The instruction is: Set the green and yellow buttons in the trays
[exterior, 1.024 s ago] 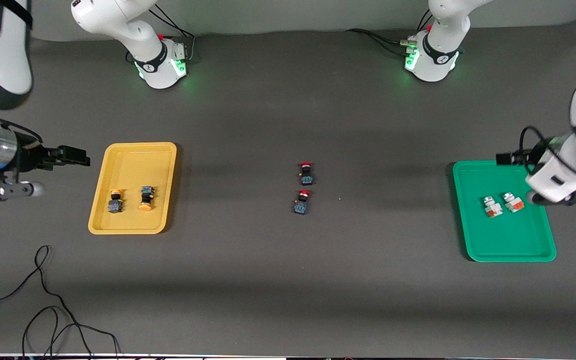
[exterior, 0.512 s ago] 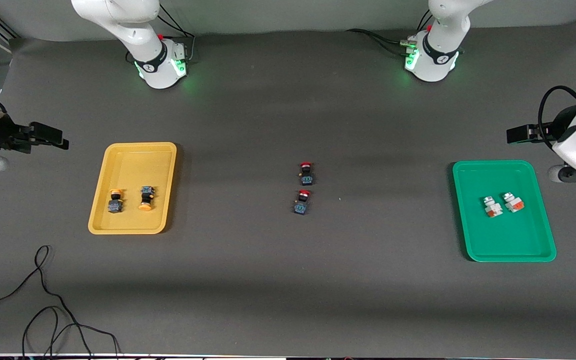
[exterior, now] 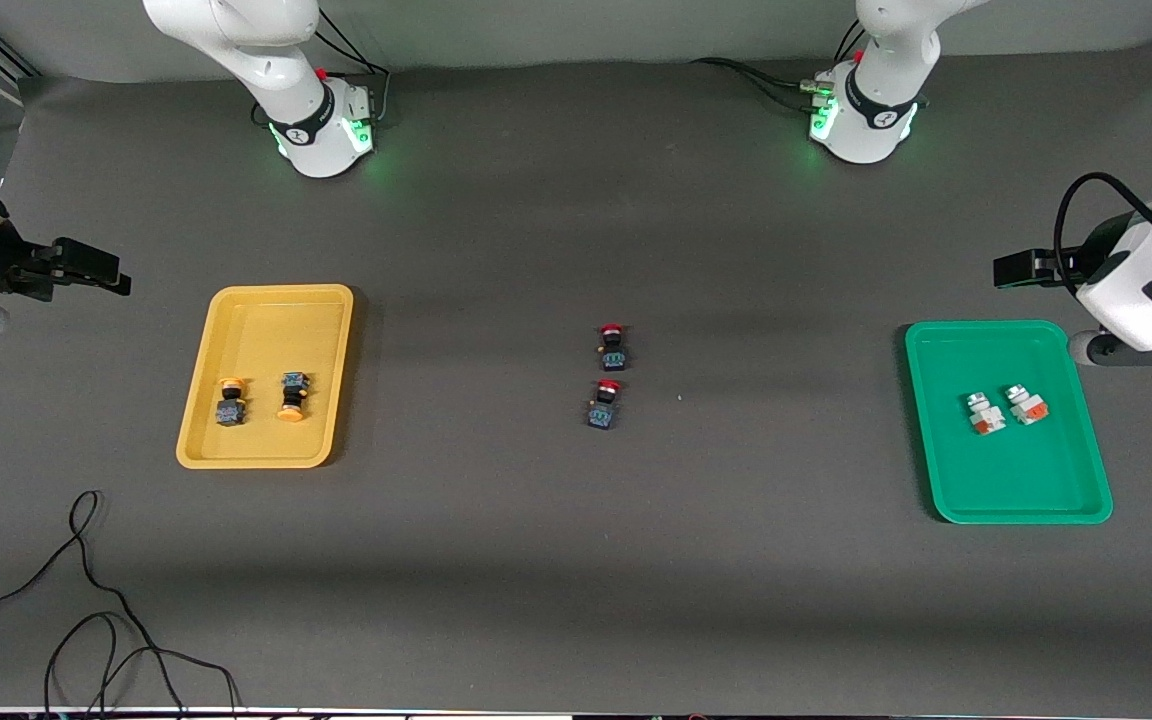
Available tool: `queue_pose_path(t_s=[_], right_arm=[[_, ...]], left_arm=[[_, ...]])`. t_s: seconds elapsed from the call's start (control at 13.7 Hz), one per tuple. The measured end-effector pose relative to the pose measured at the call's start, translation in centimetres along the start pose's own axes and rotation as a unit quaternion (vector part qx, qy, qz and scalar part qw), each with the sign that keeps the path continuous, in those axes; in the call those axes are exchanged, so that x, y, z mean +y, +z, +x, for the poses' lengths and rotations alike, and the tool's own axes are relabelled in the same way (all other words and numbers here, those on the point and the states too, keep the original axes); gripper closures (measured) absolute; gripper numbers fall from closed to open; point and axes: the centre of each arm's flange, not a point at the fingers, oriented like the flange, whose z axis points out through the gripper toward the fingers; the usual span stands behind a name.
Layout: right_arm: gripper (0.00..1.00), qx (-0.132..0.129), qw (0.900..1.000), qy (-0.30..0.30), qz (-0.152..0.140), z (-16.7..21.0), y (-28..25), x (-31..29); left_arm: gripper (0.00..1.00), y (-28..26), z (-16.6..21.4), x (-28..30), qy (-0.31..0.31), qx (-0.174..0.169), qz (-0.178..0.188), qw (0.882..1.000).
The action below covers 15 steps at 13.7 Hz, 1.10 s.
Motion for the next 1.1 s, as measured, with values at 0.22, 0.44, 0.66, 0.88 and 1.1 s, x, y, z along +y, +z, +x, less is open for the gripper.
queue_pose_path(t_s=[0.22, 0.44, 0.66, 0.88, 1.1], right_arm=[[0.0, 0.007, 1.0, -0.004, -0.015, -0.2, -0.7, -0.7], [0.0, 0.012, 1.0, -0.004, -0.017, -0.3, -1.1, -0.7], [0.0, 0.012, 1.0, -0.001, -0.017, -0.3, -1.1, -0.4], [0.0, 0.013, 1.0, 0.002, -0.017, -0.3, -1.2, -0.2], [0.0, 0.013, 1.0, 0.002, -0.017, -0.4, -1.3, -0.2]], left_arm=[[0.03, 0.2, 0.2, 2.2, 0.001, -0.002, 0.024, 1.0], [0.06, -0.1, 0.0, 4.2, 0.003, 0.003, 0.037, 0.999], [0.06, -0.4, -0.6, 4.4, 0.011, 0.042, 0.025, 0.999], [0.06, 0.7, -2.0, 4.9, 0.02, 0.086, 0.015, 0.996], [0.03, 1.8, -3.0, 5.6, 0.024, 0.131, -0.002, 0.991]])
